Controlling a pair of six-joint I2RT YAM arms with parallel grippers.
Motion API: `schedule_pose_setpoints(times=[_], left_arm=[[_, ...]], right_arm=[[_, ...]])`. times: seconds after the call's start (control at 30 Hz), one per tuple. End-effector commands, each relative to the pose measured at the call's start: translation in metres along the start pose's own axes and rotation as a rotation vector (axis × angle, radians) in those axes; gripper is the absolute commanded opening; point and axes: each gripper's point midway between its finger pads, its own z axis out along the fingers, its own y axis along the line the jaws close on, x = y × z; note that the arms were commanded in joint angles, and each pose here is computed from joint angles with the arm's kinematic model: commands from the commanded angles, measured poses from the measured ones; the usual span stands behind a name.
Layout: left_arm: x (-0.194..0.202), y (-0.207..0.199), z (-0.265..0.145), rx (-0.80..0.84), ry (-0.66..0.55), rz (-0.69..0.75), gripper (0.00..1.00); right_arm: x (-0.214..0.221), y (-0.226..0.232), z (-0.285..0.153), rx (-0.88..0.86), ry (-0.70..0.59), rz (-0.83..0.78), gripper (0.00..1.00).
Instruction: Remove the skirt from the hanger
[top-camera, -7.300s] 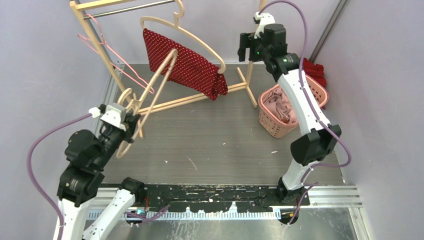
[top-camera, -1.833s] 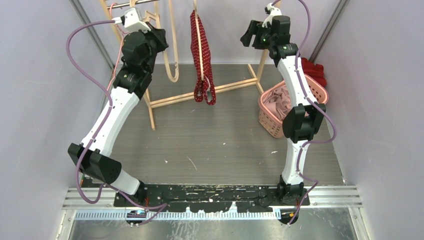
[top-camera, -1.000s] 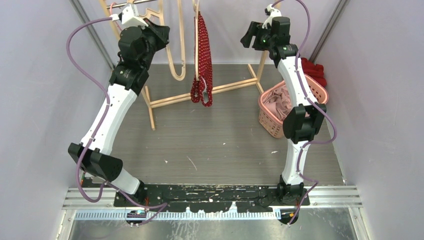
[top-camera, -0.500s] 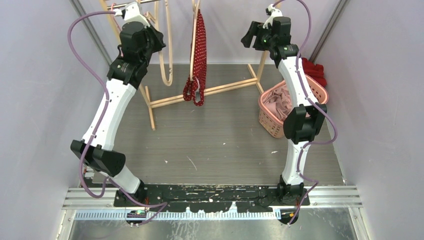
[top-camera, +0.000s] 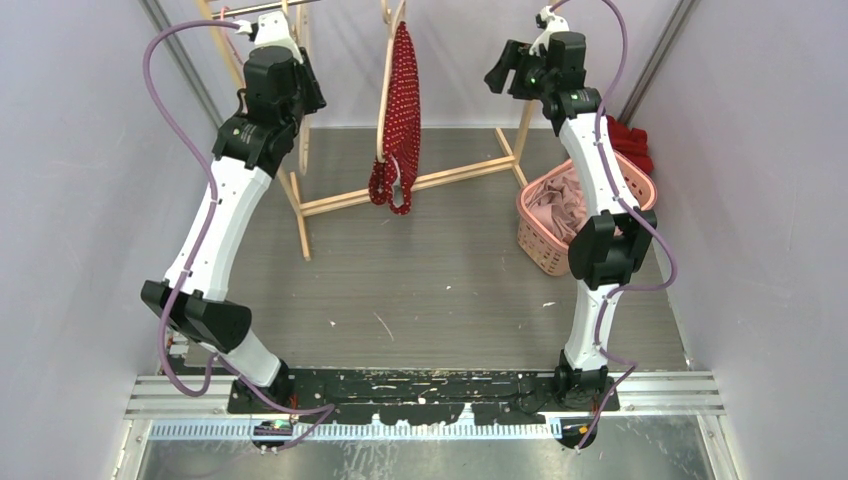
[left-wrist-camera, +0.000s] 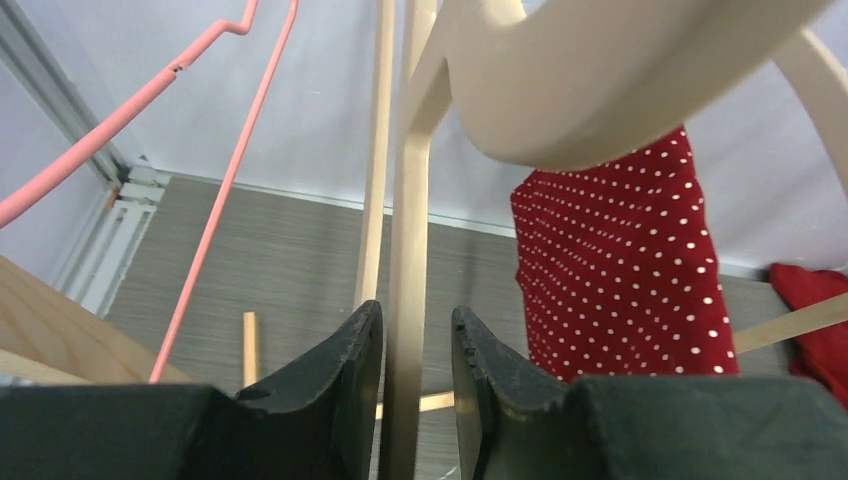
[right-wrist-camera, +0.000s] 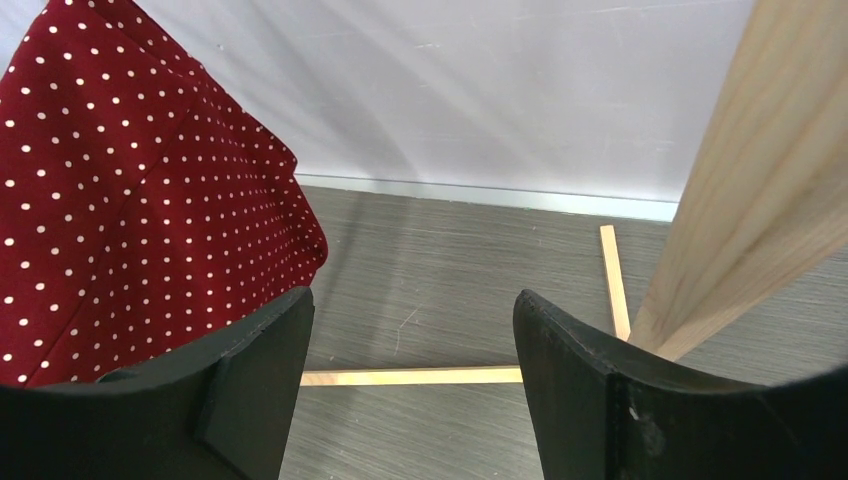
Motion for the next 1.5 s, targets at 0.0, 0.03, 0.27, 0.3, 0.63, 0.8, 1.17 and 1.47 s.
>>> schedule_pose_setpoints(times=[0.0,0.03,0.27,0.3,0.63,0.8,1.17,1.47], left_arm=[[-0.033,0.011,-0.022,-0.025,-0.103,0.026,0.33],[-0.036,0.013,-0.025,-0.030,-0.113,0.026,0.33],[-0.067,0.022,-0.060,-0.012,-0.258,0.022,0.40],[-0.071,0.023,-0.065,-0.006,-0.278,0.019,0.41],[-0.106,0.008,-0.114,0.159,-0.435,0.009,0.52],[-0.116,-0.009,-0.132,0.272,-0.445,0.022,0.52],[-0.118,-0.070,-0.169,0.581,-0.420,0.048,0.76],[-0.089,-0.128,-0.122,0.575,-0.266,0.075,0.92]], right_arm=[[-0.045,0.018,-0.028,-0.034,-0.118,-0.024,0.78],[-0.044,0.018,-0.027,-0.034,-0.115,-0.024,0.78],[-0.043,0.018,-0.028,-0.035,-0.115,-0.025,0.78],[-0.043,0.019,-0.028,-0.037,-0.115,-0.024,0.78],[-0.039,0.024,-0.030,-0.041,-0.106,-0.031,0.78],[-0.039,0.023,-0.033,-0.039,-0.106,-0.034,0.78],[-0.040,0.025,-0.042,-0.028,-0.111,-0.050,0.78],[-0.041,0.030,-0.048,-0.021,-0.114,-0.065,0.78]])
